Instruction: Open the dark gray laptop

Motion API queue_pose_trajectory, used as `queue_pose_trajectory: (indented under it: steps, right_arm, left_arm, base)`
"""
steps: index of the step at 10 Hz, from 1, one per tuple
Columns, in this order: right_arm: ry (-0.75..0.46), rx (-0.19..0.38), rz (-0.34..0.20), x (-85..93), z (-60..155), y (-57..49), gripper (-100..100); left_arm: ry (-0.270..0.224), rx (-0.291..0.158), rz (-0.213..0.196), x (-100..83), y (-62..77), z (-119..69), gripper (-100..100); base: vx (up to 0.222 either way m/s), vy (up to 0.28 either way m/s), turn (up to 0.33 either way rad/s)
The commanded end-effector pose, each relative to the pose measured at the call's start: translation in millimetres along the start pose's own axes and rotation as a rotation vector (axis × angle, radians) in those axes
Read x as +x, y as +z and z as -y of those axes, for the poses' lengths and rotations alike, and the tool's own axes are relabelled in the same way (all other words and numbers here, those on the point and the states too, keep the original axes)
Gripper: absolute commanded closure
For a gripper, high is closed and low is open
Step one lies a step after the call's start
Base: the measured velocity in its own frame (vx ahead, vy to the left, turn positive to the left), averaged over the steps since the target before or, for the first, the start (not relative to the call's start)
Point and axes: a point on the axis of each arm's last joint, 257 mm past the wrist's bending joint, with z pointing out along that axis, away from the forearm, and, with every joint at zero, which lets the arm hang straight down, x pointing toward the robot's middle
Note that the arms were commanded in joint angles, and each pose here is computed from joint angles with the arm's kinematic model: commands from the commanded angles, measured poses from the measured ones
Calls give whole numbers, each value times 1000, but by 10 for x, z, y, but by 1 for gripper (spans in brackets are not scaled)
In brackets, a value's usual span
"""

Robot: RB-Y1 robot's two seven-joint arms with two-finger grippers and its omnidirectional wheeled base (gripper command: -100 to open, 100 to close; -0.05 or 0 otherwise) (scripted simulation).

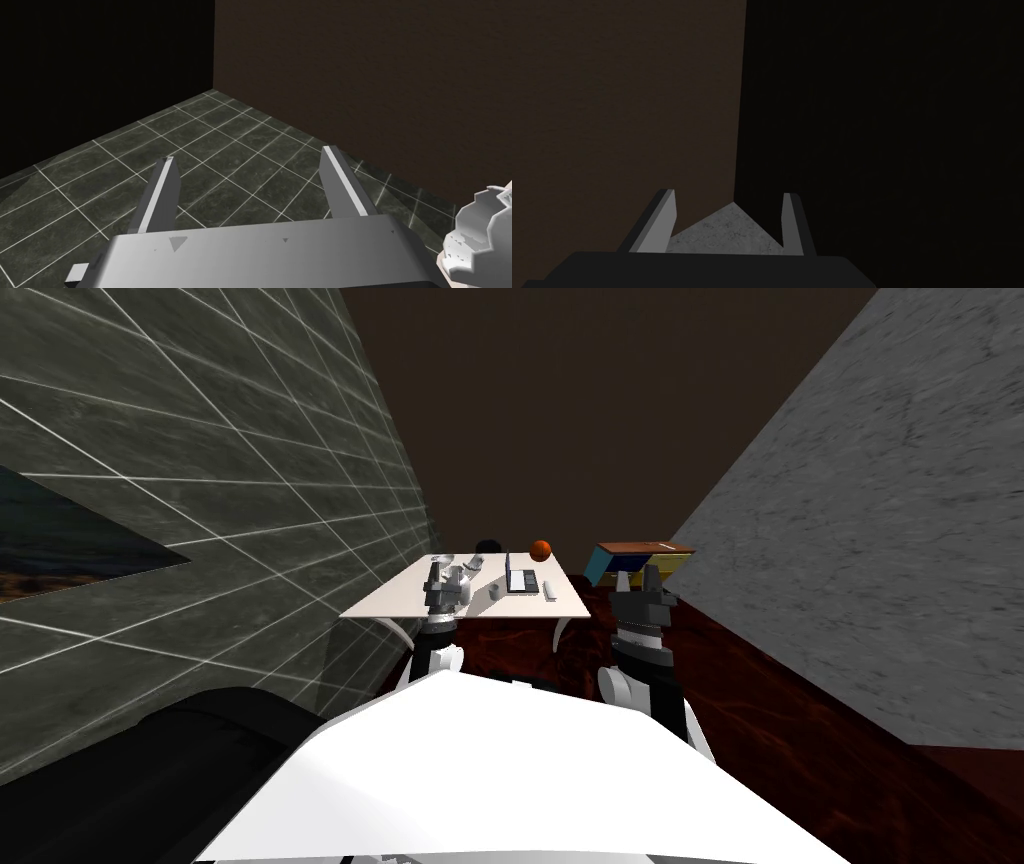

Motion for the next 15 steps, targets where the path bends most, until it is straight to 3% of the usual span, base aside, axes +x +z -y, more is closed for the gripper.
queue_pose_trajectory:
  steps: [1, 2, 3, 6, 8, 11, 15]
  right_arm:
    - [0, 0, 0, 0, 0, 0, 0]
    - [0, 0, 0, 0, 0, 0, 0]
    - [0, 0, 0, 0, 0, 0, 0]
    - [0, 1, 0, 0, 3, -1, 0]
    - [0, 1, 0, 0, 3, -1, 0]
    - [0, 1, 0, 0, 3, -1, 0]
    - [0, 1, 0, 0, 3, -1, 0]
  left_arm:
    - [0, 0, 0, 0, 0, 0, 0]
    - [0, 0, 0, 0, 0, 0, 0]
    - [18, -17, -38, 17, 10, -37, -100]
    - [52, -62, -92, -19, 62, -145, -100]
    - [67, -94, -101, -99, 119, -227, -100]
    - [79, -143, -83, -280, 218, -348, -100]
    - [75, -203, -22, -570, 335, -497, -100]
  base:
    - [0, 0, 0]
    - [0, 0, 0]
    - [10, -10, -35]
    - [18, -22, -65]
    - [29, -38, -91]
    - [35, -40, -95]
    - [37, -42, -97]
